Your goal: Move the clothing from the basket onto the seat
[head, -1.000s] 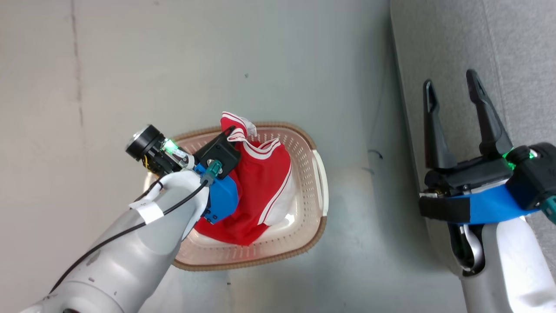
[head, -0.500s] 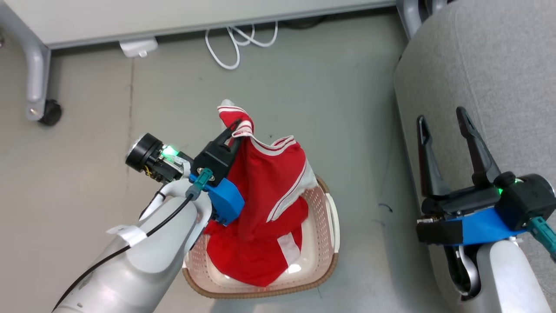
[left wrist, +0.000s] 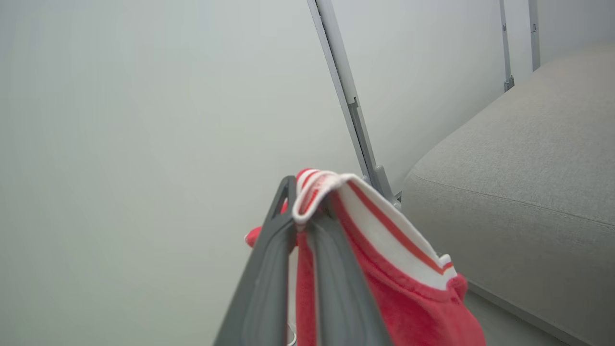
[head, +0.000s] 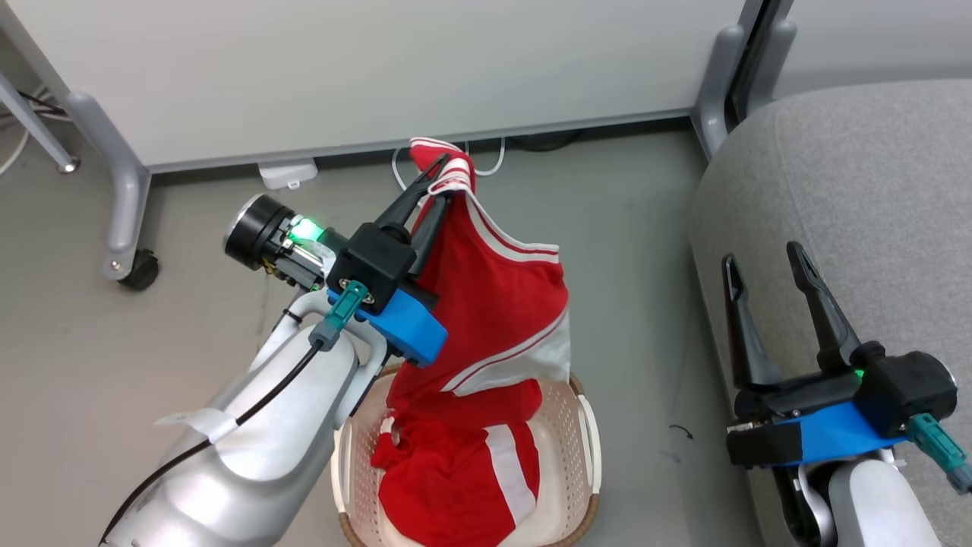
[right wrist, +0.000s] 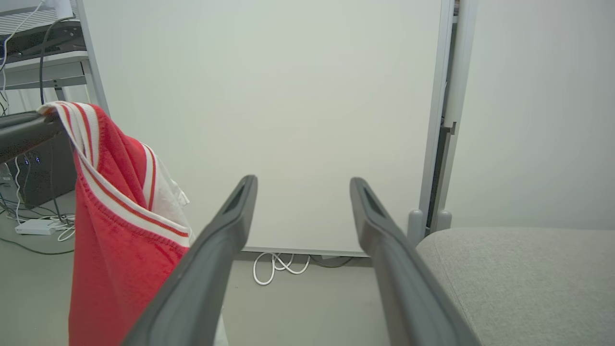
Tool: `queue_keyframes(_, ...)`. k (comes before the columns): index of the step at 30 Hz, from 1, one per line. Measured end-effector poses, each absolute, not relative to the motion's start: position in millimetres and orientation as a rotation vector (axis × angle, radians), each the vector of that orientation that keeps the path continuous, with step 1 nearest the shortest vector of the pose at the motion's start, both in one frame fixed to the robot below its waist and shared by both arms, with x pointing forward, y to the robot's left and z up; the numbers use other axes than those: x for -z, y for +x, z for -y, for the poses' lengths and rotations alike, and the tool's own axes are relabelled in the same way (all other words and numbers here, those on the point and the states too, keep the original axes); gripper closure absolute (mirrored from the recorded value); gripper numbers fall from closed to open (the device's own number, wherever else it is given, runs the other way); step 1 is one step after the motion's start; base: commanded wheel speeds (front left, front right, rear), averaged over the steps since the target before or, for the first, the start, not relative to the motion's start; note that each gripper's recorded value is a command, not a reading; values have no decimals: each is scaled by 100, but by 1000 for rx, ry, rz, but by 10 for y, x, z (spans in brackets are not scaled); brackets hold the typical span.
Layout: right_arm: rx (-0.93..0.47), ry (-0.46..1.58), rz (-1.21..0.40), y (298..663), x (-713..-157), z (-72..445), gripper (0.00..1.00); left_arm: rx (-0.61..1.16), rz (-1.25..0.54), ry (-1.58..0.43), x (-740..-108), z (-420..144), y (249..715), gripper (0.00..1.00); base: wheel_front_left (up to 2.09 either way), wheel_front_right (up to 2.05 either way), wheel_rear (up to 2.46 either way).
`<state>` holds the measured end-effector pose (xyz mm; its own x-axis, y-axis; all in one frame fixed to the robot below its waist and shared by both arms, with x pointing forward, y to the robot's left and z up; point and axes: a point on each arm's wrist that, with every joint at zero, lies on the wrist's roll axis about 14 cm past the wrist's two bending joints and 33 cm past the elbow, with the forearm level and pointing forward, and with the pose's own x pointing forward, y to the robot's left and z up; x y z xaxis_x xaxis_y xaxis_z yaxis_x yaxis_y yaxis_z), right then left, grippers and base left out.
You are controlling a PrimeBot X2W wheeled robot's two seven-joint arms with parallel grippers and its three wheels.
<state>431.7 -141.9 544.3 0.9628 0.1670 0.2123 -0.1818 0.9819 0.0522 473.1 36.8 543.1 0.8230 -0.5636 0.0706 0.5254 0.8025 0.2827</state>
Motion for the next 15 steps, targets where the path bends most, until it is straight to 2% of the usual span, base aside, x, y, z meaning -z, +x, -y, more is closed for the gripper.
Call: queue_keyframes(15, -190, 80, 232, 4121, -5557, 1377, 0, 657, 301, 176, -6038, -136, 4450, 100, 0, 0, 0)
